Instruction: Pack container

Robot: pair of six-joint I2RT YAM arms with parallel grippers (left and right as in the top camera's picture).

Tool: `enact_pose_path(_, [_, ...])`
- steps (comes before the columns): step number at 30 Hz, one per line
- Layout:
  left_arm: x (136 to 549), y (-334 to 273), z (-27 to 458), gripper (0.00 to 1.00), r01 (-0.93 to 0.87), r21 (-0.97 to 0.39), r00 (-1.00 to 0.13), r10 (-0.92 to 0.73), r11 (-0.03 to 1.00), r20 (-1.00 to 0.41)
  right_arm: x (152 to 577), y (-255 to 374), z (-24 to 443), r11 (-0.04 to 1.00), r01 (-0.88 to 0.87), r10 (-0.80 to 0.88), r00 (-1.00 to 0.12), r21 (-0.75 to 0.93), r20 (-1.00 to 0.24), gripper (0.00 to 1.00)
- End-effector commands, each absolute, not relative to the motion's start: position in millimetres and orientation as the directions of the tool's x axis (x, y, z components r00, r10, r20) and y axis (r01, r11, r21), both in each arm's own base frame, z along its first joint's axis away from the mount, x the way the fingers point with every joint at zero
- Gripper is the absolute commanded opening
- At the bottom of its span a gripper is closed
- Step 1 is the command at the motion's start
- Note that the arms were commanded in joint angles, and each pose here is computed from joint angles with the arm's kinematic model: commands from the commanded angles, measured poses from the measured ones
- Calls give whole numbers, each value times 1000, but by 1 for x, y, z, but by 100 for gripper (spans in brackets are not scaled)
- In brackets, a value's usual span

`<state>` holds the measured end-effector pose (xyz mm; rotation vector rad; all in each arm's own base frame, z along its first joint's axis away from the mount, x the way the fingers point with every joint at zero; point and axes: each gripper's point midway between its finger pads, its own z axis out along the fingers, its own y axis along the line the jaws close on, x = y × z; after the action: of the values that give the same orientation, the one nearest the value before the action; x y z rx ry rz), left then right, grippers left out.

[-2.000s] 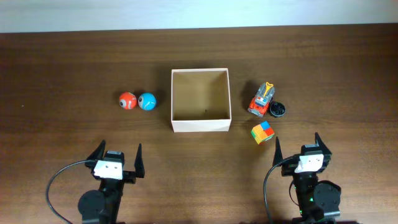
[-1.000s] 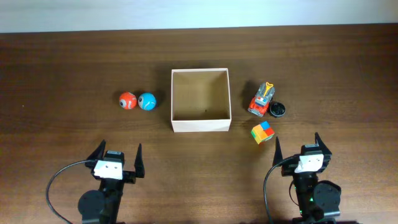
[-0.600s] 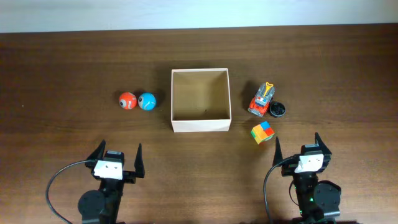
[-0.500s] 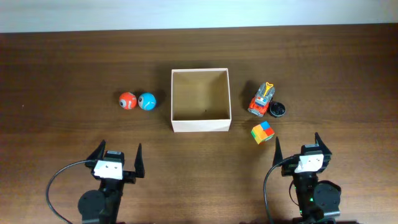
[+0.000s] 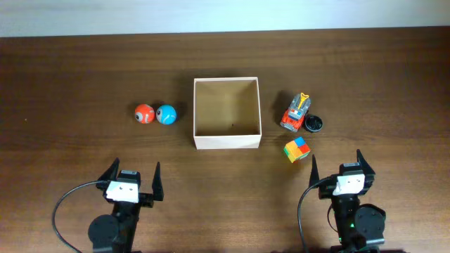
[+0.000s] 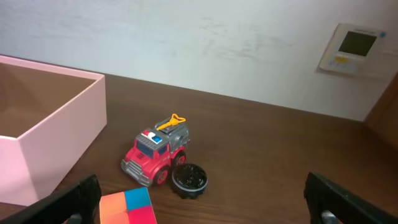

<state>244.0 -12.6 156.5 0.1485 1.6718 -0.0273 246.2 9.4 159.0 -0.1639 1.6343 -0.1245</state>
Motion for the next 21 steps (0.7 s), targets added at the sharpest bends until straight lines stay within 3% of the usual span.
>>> enact_pose_path(1, [244, -13, 154, 99, 120, 83, -105, 96, 989, -990, 246, 7, 158, 981, -14, -192, -69, -191, -979, 99])
enact_pose_path(10, [244, -13, 154, 99, 120, 83, -105, 96, 989, -990, 246, 8, 158, 982, -21, -191, -67, -190, -979, 99])
enact_pose_path(15, [244, -13, 154, 99, 120, 84, -105, 96, 989, -990, 245, 26, 156, 976, -124, -187, -54, -179, -981, 99])
enact_pose_path(21, [244, -13, 154, 99, 120, 83, -105, 96, 989, -990, 243, 37, 158, 984, -178, -16, -68, -4, -998, 99])
